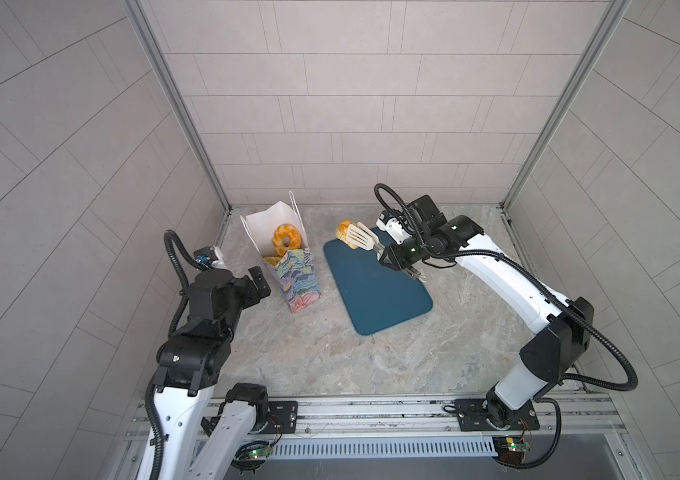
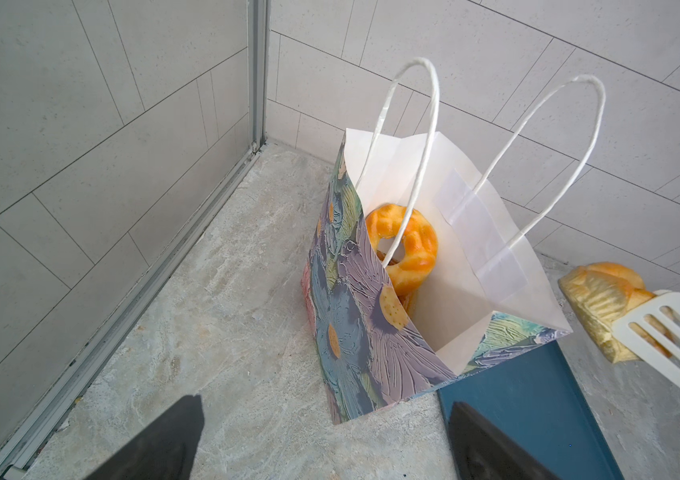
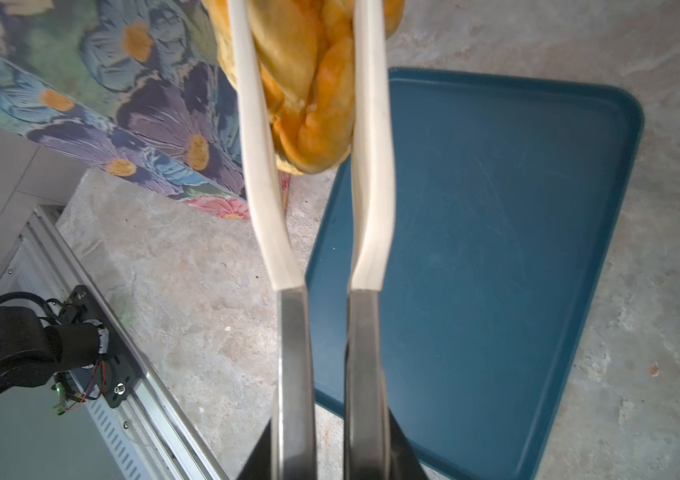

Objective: Place the fake bread into the paper bag
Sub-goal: 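Carry the puffy bun with the right tongs over the floral bag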

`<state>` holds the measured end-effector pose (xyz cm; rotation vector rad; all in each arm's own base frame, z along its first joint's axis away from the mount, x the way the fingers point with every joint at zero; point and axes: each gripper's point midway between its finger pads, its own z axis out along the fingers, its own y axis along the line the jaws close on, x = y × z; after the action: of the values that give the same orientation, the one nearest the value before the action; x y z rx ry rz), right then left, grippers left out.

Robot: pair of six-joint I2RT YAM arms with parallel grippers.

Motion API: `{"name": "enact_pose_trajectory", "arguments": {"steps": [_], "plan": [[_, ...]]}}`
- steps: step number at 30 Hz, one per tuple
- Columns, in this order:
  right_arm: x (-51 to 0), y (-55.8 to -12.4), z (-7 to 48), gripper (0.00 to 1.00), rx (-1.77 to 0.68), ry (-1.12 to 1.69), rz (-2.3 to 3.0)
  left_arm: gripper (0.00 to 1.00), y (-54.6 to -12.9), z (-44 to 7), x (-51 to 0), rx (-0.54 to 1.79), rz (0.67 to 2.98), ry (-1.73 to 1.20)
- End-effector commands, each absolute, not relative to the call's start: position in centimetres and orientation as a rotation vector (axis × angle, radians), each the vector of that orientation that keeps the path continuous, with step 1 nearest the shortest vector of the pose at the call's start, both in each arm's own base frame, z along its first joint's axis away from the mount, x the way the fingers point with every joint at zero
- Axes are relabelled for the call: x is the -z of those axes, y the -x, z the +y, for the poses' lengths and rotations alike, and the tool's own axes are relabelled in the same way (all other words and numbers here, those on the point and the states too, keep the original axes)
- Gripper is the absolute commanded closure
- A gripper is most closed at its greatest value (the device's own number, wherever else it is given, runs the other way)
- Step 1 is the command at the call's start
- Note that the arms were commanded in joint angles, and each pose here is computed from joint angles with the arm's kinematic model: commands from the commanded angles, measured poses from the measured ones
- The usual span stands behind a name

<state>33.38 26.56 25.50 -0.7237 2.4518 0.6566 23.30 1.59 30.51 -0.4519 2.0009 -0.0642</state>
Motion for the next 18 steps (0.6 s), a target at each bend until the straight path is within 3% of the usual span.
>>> {"name": "enact_pose_trajectory", "arguments": {"steps": [1, 18], "plan": [[-30.2, -32.8, 27.9, 0.69, -0.722, 0.733, 2.301, 0.00, -23.3, 1.6, -31.9, 0.073, 1.967, 0.452], [-37.7, -29.6, 35.4, 0.67, -0.805, 0.916, 2.043, 0.00, -23.1, 1.5, -31.6, 0.079, 1.972, 0.453]]}}
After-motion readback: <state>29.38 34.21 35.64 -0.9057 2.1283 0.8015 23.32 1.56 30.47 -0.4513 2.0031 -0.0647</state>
